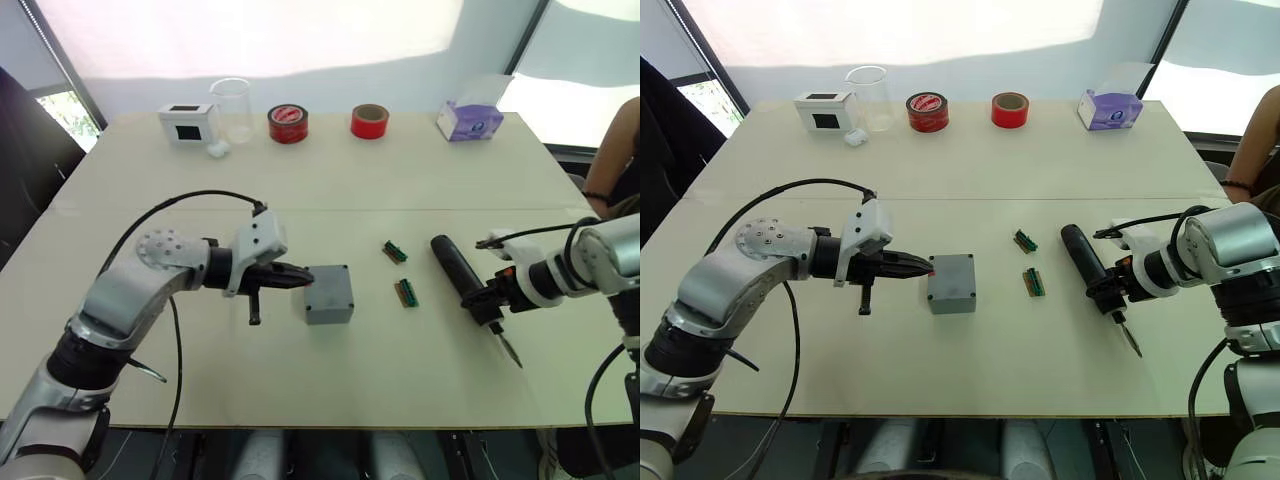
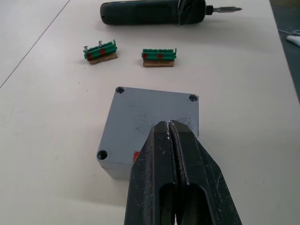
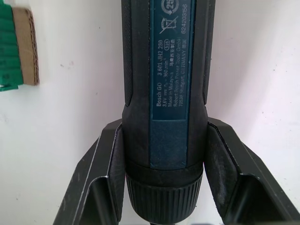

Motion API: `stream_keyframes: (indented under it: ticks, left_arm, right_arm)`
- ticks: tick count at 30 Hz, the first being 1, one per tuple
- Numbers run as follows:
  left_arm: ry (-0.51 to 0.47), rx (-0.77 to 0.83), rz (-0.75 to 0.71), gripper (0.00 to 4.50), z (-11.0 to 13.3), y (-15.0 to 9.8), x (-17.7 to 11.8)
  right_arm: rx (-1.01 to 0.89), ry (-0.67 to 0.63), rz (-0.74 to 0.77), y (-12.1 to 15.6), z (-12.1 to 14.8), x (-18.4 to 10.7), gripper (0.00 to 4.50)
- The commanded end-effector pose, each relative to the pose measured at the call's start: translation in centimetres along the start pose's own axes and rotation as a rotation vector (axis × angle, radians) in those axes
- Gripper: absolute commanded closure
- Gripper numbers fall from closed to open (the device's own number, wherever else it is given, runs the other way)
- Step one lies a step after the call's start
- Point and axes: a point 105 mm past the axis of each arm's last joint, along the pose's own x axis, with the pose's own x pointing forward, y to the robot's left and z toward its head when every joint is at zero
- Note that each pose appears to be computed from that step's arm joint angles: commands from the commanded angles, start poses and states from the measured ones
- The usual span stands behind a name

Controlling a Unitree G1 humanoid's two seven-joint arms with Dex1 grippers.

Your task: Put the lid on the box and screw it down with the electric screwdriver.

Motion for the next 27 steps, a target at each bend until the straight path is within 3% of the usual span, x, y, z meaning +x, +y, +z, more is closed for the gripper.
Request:
stream_keyframes:
  ticks: [1, 6, 8, 9, 11, 12, 14, 18, 27]
  left_arm:
    - [-0.015, 0.043, 0.037, 4.50, 0.9, 1.0, -1.0]
    - [-0.009, 0.034, 0.039, 4.50, 0.7, 1.5, -1.1]
    - [-0.006, 0.028, 0.035, 4.50, 0.5, 1.7, -1.2]
    - [-0.003, 0.024, 0.032, 4.50, 0.4, 1.8, -1.2]
    - [0.006, 0.017, 0.018, 4.50, 0.3, 1.9, -0.8]
    - [0.009, 0.015, 0.012, 4.50, 0.2, 2.0, -0.8]
    - [0.012, 0.012, -0.001, 4.50, 0.1, 2.0, -0.7]
    - [0.032, 0.023, -0.022, 4.50, -0.2, 1.9, 0.0]
    - [0.032, 0.021, -0.045, 4.50, -0.4, 1.6, 1.7]
  right_arm:
    - [-0.016, -0.278, -0.050, -0.7, 5.7, -3.5, 2.75]
    - [-0.093, -0.571, -0.016, 0.6, 10.3, -6.5, 2.75]
    - [-0.128, -0.803, 0.104, 3.4, 12.5, -8.0, 2.75]
    - [-0.165, -0.985, 0.176, 5.5, 13.6, -9.4, 2.75]
    - [-0.158, -1.285, 0.466, 10.8, 13.3, -12.0, 2.75]
    - [-0.130, -1.371, 0.568, 12.4, 12.7, -12.9, 2.75]
    - [-0.155, -1.415, 0.661, 14.7, 11.5, -13.0, 2.75]
    - [-0.278, -1.417, 0.659, 17.9, 9.5, -11.2, 2.75]
    - [-0.419, -1.434, 0.564, 20.2, 7.5, -7.8, 2.75]
